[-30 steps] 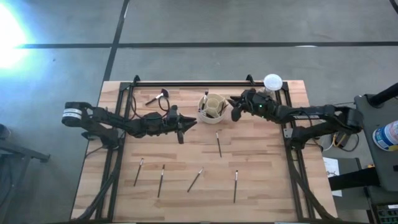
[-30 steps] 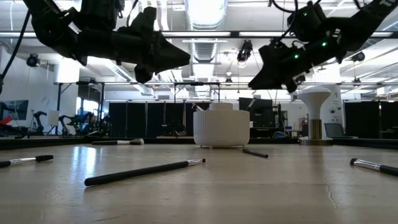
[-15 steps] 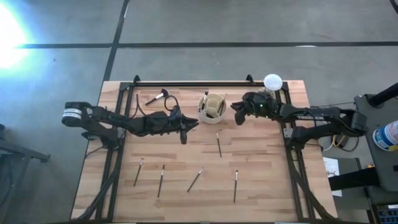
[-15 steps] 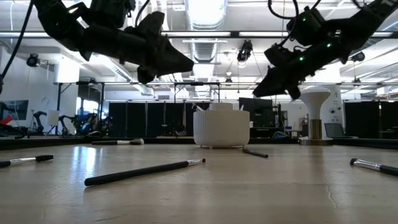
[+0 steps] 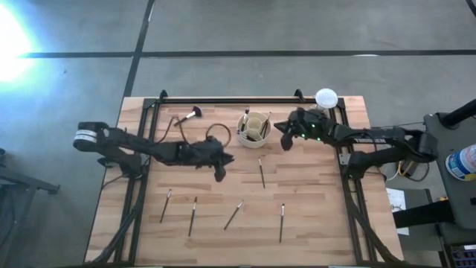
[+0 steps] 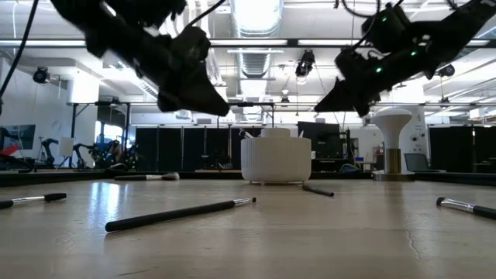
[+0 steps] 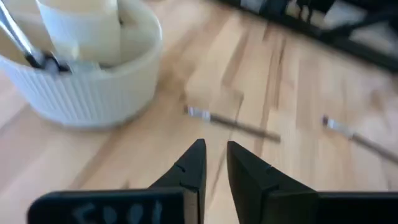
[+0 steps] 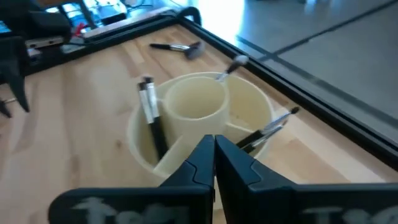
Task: Put items in baskets/containers
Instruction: Put the black silver brow brush into the pen organizer
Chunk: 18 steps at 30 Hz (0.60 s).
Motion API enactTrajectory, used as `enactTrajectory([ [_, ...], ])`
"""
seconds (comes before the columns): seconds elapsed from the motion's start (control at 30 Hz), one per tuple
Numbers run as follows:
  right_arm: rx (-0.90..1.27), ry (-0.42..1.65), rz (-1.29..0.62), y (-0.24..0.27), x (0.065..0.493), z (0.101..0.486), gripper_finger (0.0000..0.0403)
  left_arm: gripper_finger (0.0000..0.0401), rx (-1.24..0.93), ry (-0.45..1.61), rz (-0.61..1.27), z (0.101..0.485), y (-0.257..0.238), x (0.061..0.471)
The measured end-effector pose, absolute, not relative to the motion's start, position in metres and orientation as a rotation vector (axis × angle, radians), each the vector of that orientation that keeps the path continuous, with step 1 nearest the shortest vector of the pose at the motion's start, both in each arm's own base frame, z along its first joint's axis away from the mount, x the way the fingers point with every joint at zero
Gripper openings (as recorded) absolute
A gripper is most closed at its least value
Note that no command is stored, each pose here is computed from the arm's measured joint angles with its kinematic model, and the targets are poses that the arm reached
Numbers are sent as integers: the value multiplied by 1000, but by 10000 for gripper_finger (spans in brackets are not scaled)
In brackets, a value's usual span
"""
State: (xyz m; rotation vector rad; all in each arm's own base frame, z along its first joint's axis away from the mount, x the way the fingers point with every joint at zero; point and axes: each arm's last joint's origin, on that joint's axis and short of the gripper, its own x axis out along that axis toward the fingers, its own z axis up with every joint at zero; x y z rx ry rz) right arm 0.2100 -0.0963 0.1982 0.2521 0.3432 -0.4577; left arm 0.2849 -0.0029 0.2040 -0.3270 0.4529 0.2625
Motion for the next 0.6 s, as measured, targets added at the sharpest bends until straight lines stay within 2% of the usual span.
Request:
enactTrajectory([
  [0.27, 211, 285, -395, -57, 181, 194, 8, 4, -403, 697, 398, 223, -55, 276],
  [0.6, 213, 150, -379, -42, 148, 190, 8, 2, -771, 779, 612, 221, -111, 243],
])
